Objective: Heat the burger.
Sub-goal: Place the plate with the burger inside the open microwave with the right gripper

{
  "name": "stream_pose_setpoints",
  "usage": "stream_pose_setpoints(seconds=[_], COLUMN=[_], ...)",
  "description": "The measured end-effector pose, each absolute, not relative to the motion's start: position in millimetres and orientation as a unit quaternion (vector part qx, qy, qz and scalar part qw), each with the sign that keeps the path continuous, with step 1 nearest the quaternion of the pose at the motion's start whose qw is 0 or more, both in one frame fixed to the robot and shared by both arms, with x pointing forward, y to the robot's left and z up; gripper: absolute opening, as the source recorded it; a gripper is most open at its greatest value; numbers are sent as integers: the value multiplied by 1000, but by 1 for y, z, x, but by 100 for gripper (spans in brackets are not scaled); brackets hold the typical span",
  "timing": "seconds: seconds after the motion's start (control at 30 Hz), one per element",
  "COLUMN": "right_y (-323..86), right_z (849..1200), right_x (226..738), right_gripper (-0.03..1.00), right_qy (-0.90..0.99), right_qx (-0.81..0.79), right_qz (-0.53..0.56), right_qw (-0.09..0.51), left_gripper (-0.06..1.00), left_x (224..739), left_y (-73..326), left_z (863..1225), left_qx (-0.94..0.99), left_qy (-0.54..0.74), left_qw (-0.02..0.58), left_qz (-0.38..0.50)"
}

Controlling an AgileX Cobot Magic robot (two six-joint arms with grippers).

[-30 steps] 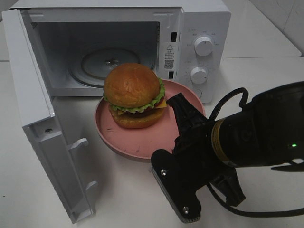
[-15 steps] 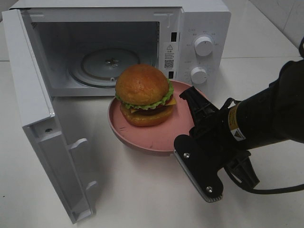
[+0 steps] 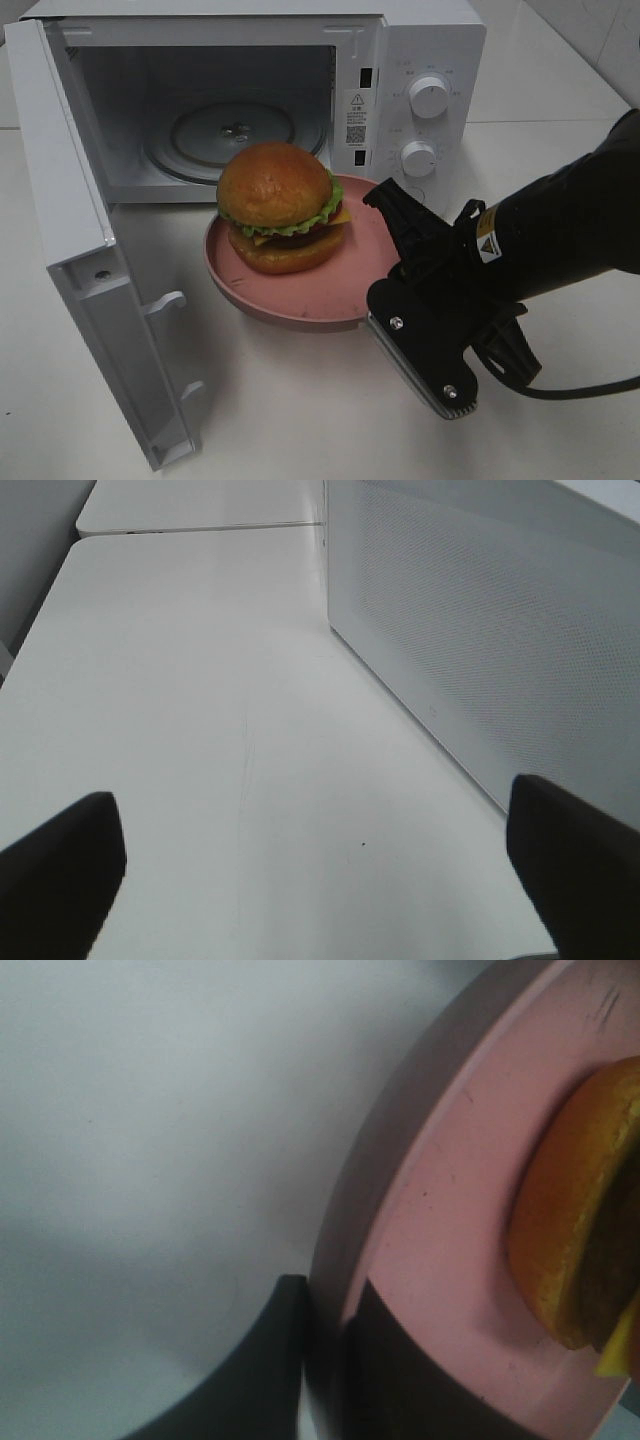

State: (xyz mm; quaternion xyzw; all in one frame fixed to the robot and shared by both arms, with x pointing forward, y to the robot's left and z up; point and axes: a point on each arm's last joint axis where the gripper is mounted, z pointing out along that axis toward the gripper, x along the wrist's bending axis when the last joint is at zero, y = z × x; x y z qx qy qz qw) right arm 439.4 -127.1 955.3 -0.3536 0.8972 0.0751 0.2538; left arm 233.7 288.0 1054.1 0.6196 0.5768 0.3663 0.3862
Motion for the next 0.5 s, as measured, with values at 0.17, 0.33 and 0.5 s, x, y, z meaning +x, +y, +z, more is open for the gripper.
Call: stream_pose_setpoints(seconds=[0.17,0.33,0.5], right_y=[-122,-116,-106], right_z=[958,955,964], right_x=[447,454,466], right_gripper=[8,8,8], right_qy=[899,905,900], right_qx=[-349,-350,-349], right_qz=[76,68,73], right_qw=[254,234,250], left_gripper=[98,98,98], left_x=[234,234,234], left_y=[288,288,288], left_z=[1054,1054,1054], left_qx=[620,620,620], left_qy=[577,577,577], left_qw=[386,386,386], left_qz=[366,366,366])
